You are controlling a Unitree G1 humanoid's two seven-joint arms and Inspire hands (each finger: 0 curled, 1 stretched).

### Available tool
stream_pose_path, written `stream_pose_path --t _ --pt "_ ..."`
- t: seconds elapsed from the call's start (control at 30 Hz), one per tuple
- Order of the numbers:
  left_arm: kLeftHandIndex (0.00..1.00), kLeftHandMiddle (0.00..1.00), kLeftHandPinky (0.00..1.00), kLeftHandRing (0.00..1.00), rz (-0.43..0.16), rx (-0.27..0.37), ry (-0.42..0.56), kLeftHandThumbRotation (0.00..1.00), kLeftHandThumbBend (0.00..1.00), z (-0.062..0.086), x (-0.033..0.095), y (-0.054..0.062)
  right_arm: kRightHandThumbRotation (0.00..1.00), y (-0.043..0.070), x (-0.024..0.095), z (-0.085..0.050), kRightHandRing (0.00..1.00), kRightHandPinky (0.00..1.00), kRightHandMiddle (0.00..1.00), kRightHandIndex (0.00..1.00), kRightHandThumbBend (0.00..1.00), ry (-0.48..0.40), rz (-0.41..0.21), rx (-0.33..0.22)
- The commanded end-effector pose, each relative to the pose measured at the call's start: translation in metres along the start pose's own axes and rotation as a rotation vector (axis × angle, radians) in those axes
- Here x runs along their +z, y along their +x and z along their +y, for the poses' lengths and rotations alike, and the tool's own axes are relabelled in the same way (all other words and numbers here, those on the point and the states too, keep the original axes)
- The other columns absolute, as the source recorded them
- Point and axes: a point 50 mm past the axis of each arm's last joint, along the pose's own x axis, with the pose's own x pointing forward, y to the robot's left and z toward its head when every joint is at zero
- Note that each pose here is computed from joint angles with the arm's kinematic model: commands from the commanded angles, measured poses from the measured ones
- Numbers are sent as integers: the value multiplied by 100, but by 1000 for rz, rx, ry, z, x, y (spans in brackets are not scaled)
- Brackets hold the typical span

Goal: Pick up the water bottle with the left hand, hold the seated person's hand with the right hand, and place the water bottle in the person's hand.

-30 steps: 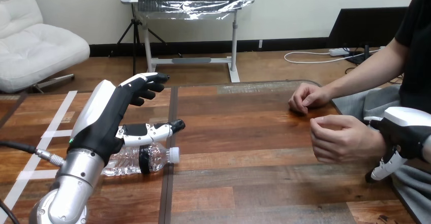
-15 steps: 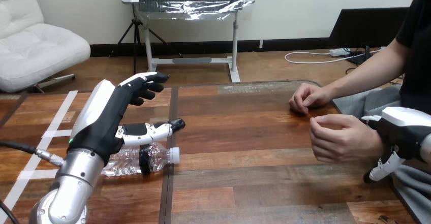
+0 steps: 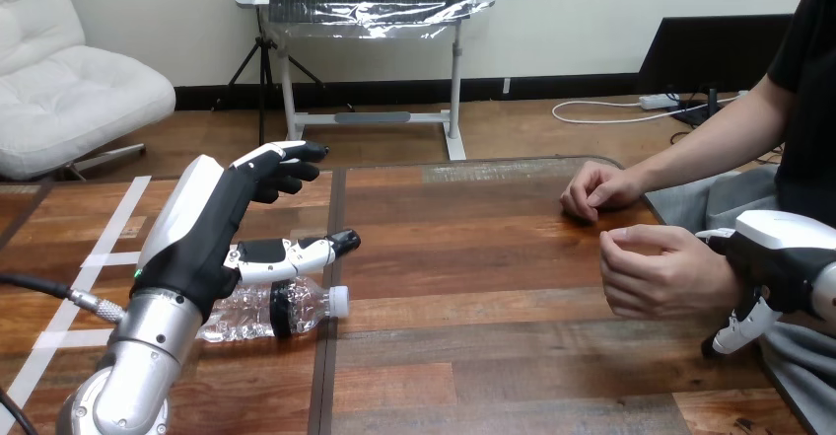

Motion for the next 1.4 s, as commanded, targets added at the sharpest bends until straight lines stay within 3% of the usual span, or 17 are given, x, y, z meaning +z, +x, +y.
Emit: stream_pose_path --t 0.0,0.4,0.8,1.13,1.3,1.37 --pt "78 76 75 76 -73 28 35 24 75 13 15 9 0 -1 5 -16 95 89 97 93 76 14 -28 -85" --pt "78 78 74 77 -65 22 49 24 76 13 14 9 0 -1 4 -16 94 89 96 92 76 25 -36 -108" --pt "80 79 74 78 -55 -2 47 25 76 13 15 9 5 -10 4 -19 94 88 95 92 75 94 -74 -182" --pt "80 80 75 79 -51 -56 61 25 75 14 14 8 4 -28 10 -22 93 88 95 91 70 193 -127 -327" --pt "81 81 76 80 -46 -92 94 26 75 16 14 8 8 -36 14 -22 93 86 93 89 66 221 -149 -389" --pt "81 81 76 80 -36 -143 146 27 74 18 15 8 9 -42 17 -21 92 85 93 89 64 244 -174 -435"
